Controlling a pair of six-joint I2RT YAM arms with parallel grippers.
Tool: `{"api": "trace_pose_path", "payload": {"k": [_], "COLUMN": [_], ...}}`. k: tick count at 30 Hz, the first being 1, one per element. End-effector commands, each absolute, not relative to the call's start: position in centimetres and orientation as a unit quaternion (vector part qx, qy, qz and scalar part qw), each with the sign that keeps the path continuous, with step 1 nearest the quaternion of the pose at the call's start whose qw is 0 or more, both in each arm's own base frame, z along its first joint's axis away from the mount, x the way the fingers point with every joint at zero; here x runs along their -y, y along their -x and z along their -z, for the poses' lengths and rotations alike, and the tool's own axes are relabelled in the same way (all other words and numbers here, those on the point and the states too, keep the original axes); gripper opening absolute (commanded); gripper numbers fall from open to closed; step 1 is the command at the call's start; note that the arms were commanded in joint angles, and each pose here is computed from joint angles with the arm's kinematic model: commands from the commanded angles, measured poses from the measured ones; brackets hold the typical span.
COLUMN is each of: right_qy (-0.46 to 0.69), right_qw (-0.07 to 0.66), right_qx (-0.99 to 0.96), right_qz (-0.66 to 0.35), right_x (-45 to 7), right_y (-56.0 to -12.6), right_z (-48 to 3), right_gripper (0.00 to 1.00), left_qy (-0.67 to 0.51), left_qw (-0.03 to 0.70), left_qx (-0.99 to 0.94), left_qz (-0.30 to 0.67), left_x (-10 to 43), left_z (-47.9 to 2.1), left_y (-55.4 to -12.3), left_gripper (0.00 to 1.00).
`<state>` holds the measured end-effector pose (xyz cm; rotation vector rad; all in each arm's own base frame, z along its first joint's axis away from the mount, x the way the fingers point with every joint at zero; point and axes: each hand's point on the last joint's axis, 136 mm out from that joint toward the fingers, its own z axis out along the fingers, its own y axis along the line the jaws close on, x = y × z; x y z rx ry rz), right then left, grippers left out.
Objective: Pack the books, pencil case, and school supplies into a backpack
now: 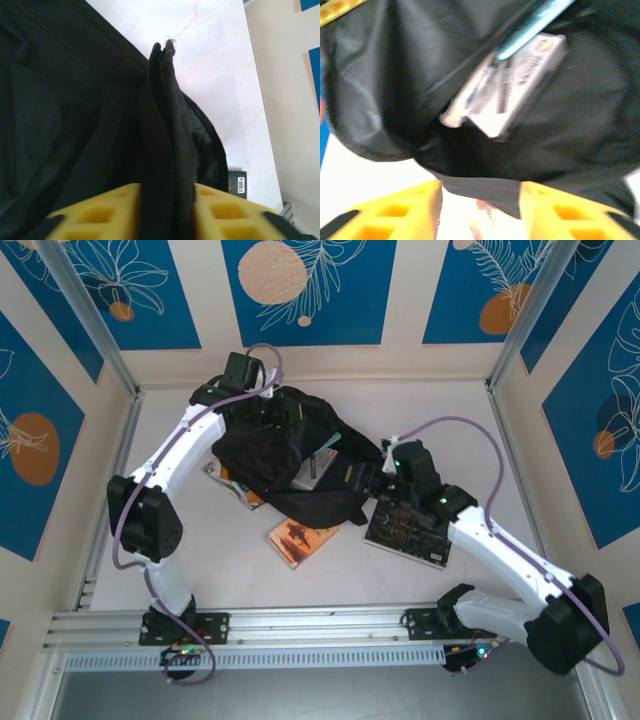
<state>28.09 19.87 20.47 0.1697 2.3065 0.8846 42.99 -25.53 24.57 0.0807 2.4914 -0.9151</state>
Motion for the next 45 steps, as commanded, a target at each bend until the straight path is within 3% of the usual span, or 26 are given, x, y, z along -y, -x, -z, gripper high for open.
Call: {"api": "trace_pose_path", "payload": {"k": [1, 7, 15, 21, 26, 29, 34, 38, 45], "right_qy": [-0.158, -0.353, -0.455, -0.471, -0.499, -0.508, -0.497, -0.488, -0.458], "right_qw": [0.335, 0.252, 0.199, 0.198, 0.158, 0.127, 0.132, 0.127, 0.089], "right_qx": [-0.903, -0.877, -0.866, -0.857, -0.849, -0.848, -0.853, -0.859, -0.88], "right_qz": [-0.218, -0.205, -0.058, -0.066, -0.068, -0.082, -0.088, -0.09, -0.094], "right_x": [-12.3, -4.4, 1.8, 3.0, 3.9, 3.0, 1.5, 0.6, -1.9], "right_y": [-27.9, -27.6, -28.4, -30.5, -30.5, -29.6, -27.9, -26.2, -24.1], "right_z": [-17.0, -11.0, -6.5, -4.9, -2.9, -2.3, -2.6, -2.6, -1.9], "right_gripper": [0.37, 0.49, 0.58, 0.66, 0.66, 0.65, 0.63, 0.62, 0.61], "left_qy": [-0.049, -0.151, -0.266, -0.34, -0.422, -0.459, -0.491, -0.47, -0.427], "left_qw": [0.223, 0.234, 0.288, 0.295, 0.257, 0.22, 0.129, 0.096, 0.065], "left_qx": [-0.91, -0.887, -0.875, -0.852, -0.823, -0.824, -0.831, -0.853, -0.889], "left_qz": [0.346, 0.369, 0.283, 0.267, 0.28, 0.247, 0.226, 0.204, 0.154], "left_x": [27.5, 32.6, 35.9, 38.8, 43.0, 45.1, 46.2, 44.5, 42.2], "left_z": [-23.8, -26.2, -26.9, -26.3, -24.4, -21.2, -15.5, -10.7, -4.2], "left_y": [-42.2, -38.2, -33.6, -30.2, -24.9, -21.9, -16.6, -15.6, -16.1], "left_gripper": [0.4, 0.58, 0.6, 0.61, 0.5, 0.38, 0.3, 0.22, 0.21]}}
